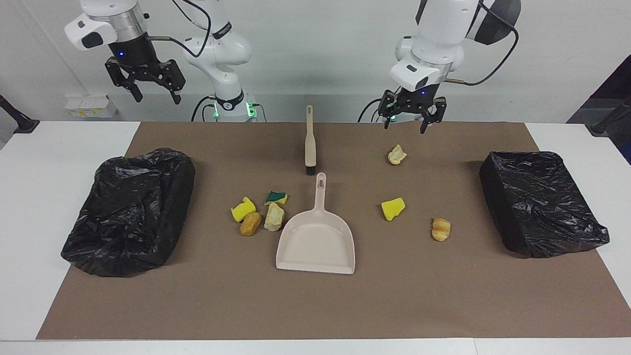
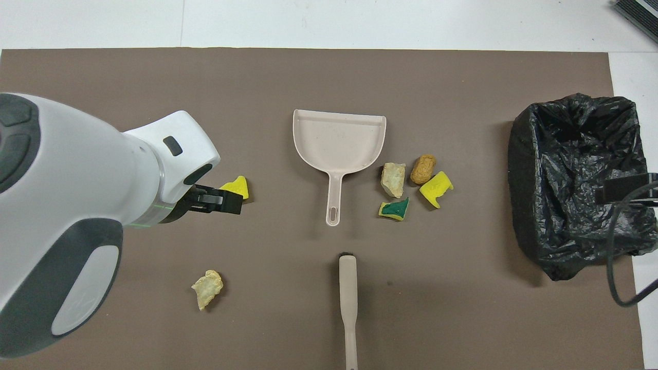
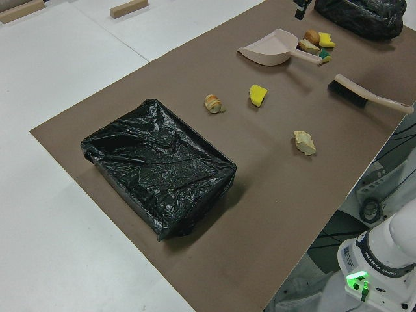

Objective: Sweep and dump trash in bin

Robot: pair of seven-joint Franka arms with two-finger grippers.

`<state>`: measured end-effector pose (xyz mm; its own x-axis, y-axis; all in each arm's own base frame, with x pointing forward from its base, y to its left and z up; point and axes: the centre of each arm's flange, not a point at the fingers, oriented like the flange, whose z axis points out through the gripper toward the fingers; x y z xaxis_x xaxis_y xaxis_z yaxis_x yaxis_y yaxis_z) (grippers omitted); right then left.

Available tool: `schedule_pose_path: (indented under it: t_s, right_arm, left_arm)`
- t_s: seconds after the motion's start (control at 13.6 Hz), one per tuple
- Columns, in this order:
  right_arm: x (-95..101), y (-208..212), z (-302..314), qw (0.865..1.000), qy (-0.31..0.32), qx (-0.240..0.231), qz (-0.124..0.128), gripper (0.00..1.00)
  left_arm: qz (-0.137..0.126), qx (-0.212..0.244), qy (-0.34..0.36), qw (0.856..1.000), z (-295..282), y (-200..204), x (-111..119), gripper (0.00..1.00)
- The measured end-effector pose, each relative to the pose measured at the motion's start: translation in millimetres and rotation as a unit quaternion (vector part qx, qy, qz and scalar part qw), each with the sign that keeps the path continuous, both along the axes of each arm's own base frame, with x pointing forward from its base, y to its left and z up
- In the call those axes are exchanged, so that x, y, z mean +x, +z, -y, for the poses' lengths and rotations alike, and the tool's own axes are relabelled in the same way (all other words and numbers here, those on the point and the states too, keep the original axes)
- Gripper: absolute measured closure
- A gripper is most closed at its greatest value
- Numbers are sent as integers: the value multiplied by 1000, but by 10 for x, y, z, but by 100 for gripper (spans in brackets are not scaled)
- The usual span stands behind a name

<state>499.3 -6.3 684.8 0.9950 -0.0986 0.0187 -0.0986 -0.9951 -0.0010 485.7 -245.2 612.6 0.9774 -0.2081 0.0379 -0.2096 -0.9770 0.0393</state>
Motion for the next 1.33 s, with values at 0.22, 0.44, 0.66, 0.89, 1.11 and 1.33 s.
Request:
schedule_pose_path:
  t_s: [0.22, 0.44, 0.66, 0.89, 1.11, 1.33]
  right_arm:
    - [-3, -10, 0, 1000, 0, 0, -1, 0]
    - [-4, -17, 0, 1000, 0, 0, -2, 0]
    - [-19, -61, 12, 1000, -1, 0, -7, 0]
    - [-55, -70, 28, 1000, -2, 1, -8, 0]
    - [-67, -67, 29, 1000, -2, 1, -8, 0]
    - [-72, -73, 29, 1000, -2, 1, -9, 0]
  left_arm:
    - [-13, 6, 3, 1000, 300, -141, -211, 0]
    - [-20, 12, 3, 1000, 807, -415, -692, 0]
    - [-23, 18, 0, 1000, 1215, -732, -1306, 0]
    - [-24, 12, 7, 1000, 1496, -1044, -1724, 0]
    - [-32, 16, -3, 999, 1852, -1509, -2254, 0]
    - [-25, 4, -18, 1000, 2123, -2071, -2730, 0]
